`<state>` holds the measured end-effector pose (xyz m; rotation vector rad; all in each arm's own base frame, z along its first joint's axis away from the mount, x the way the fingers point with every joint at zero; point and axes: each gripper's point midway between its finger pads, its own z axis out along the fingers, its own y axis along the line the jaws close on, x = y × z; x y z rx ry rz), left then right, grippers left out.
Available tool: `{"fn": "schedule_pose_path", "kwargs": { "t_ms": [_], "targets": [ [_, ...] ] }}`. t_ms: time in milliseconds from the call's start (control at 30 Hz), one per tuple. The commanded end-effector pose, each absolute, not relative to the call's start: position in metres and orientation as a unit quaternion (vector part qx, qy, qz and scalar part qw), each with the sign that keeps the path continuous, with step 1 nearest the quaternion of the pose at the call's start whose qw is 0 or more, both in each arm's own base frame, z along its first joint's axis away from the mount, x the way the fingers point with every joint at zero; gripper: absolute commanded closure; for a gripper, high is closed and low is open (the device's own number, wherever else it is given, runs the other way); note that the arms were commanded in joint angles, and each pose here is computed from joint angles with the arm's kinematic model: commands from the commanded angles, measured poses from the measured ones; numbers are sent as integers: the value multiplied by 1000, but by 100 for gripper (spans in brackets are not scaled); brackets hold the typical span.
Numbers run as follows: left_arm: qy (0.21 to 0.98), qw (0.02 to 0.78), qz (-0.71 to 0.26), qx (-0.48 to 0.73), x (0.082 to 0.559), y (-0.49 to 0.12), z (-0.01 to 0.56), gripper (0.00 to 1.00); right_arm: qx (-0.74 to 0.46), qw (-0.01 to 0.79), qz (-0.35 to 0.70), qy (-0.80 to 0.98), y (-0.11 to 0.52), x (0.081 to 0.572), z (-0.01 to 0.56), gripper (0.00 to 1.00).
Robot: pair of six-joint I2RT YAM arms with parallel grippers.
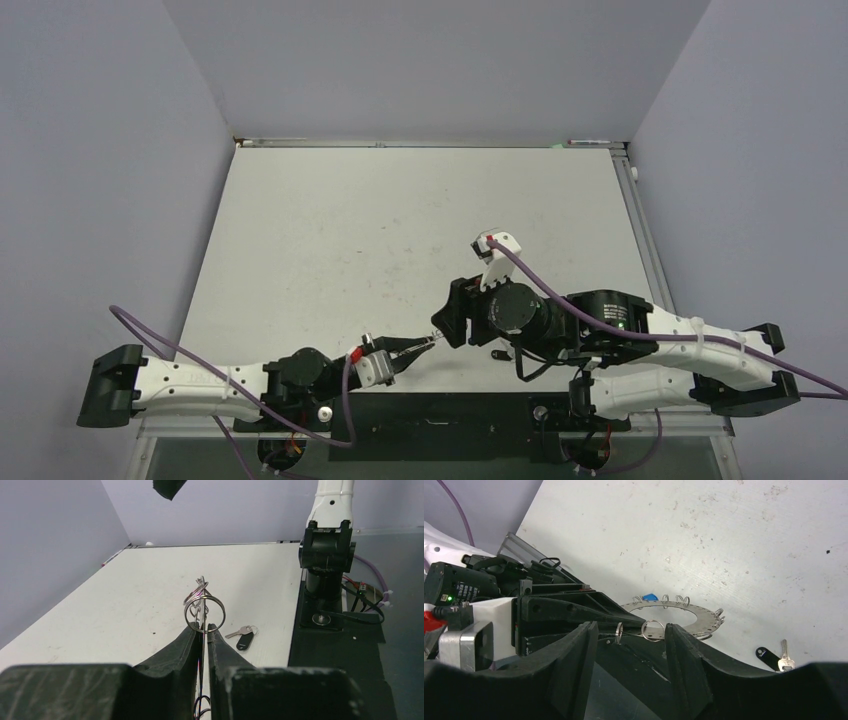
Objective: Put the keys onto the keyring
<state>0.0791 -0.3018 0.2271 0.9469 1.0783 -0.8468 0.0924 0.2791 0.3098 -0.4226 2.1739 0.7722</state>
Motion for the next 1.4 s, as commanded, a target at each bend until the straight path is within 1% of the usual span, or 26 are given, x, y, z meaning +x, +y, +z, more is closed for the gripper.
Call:
{"fn": "schedule_pose_path", "kwargs": {
  "t_ms": [0, 167, 300, 433, 600, 733, 767, 800, 867, 967, 1000, 1067, 1100, 1200, 1333, 1367],
  "targets": [
    [439, 694, -452, 348, 70, -293, 269, 100, -164, 410, 317, 839, 277, 96, 317, 48],
    [418, 700, -492, 307, 66, -281, 280, 100, -185, 409, 303, 841, 281, 96, 306, 51],
    [410, 700, -514, 278, 65, -272, 289, 100, -174, 425, 284, 842, 273, 103, 302, 51],
    [412, 694, -537, 245, 66, -261, 294, 100, -117, 461, 247, 844, 245, 121, 299, 51],
    [426, 680, -557, 213, 68, -251, 292, 100, -17, 502, 176, 847, 189, 142, 284, 51],
    [434, 665, -577, 190, 68, -246, 295, 100, 8, 503, 149, 852, 170, 144, 261, 48],
    [437, 660, -583, 181, 69, -244, 297, 100, 3, 500, 140, 854, 169, 144, 251, 46],
    [441, 656, -587, 173, 70, -243, 298, 100, -8, 497, 131, 858, 169, 143, 241, 42],
    [452, 646, -593, 162, 72, -243, 298, 100, -37, 483, 114, 868, 173, 141, 216, 34],
    [473, 635, -596, 135, 78, -242, 297, 100, -82, 433, 99, 892, 181, 143, 184, 29],
    [477, 633, -596, 132, 79, -242, 296, 100, -92, 409, 106, 902, 184, 146, 172, 26],
    [479, 630, -599, 125, 80, -241, 296, 100, -96, 362, 119, 920, 184, 156, 149, 24],
    [479, 629, -600, 124, 80, -241, 296, 100, -95, 332, 129, 930, 183, 158, 137, 24],
    [481, 625, -603, 121, 80, -240, 296, 100, -75, 286, 125, 947, 172, 168, 111, 30],
    [488, 621, -603, 113, 81, -239, 295, 100, -47, 265, 95, 958, 163, 171, 94, 34],
    [488, 621, -603, 114, 81, -239, 295, 100, -32, 267, 82, 960, 158, 173, 91, 36]
  ]
}}
